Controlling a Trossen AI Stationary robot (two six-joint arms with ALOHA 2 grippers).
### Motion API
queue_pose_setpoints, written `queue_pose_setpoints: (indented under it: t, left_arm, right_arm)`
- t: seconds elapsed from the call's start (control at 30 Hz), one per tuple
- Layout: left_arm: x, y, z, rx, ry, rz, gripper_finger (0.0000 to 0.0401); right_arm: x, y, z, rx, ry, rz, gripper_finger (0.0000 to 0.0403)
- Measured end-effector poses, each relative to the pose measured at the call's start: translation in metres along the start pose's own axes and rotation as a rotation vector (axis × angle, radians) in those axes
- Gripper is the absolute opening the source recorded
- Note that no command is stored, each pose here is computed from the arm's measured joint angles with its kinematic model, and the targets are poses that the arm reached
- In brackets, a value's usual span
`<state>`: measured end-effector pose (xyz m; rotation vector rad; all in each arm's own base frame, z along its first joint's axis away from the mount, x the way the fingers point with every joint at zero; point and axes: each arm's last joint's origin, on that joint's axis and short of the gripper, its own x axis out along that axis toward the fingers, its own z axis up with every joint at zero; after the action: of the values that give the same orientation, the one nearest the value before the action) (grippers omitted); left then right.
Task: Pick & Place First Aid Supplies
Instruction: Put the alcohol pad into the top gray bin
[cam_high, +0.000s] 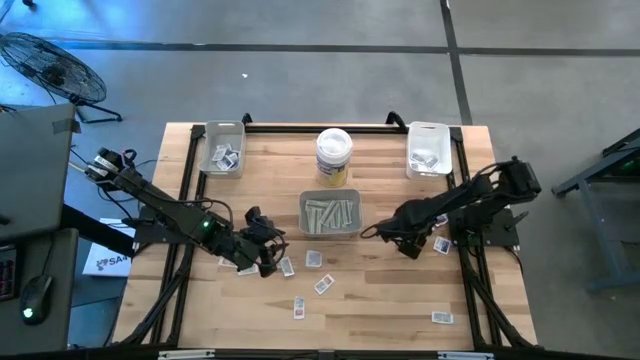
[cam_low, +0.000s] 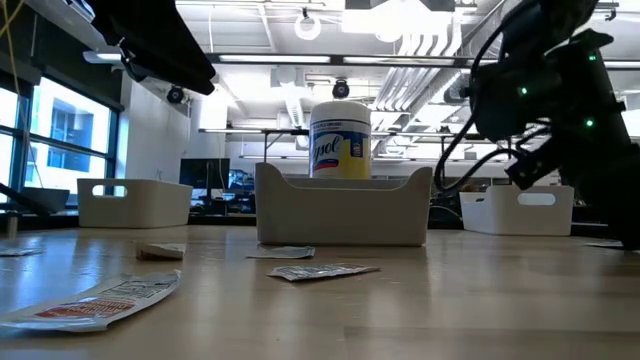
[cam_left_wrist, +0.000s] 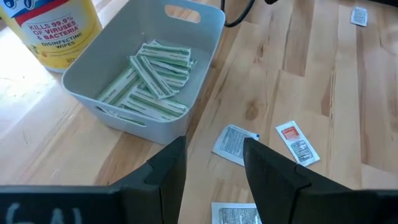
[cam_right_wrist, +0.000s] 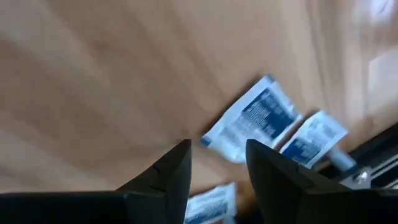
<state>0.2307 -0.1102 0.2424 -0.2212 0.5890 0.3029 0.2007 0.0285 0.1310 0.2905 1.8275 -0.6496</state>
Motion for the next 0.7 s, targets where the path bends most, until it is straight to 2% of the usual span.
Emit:
queue_pose_setpoints:
  t: [0.33,0.7]
  left_arm:
    - [0.0,0.0,0.0,0.001,0.0,0.002,0.0156]
    - [0.002,-0.001,-0.001,0.005,0.002,0.008,0.0156]
  right_arm:
    - [0.011,-0.006,0.004,-0.041,-0.004,0.043,0.0123]
    - [0.018,-0.021,0.013,0.022,0.047,0.105,0.0037]
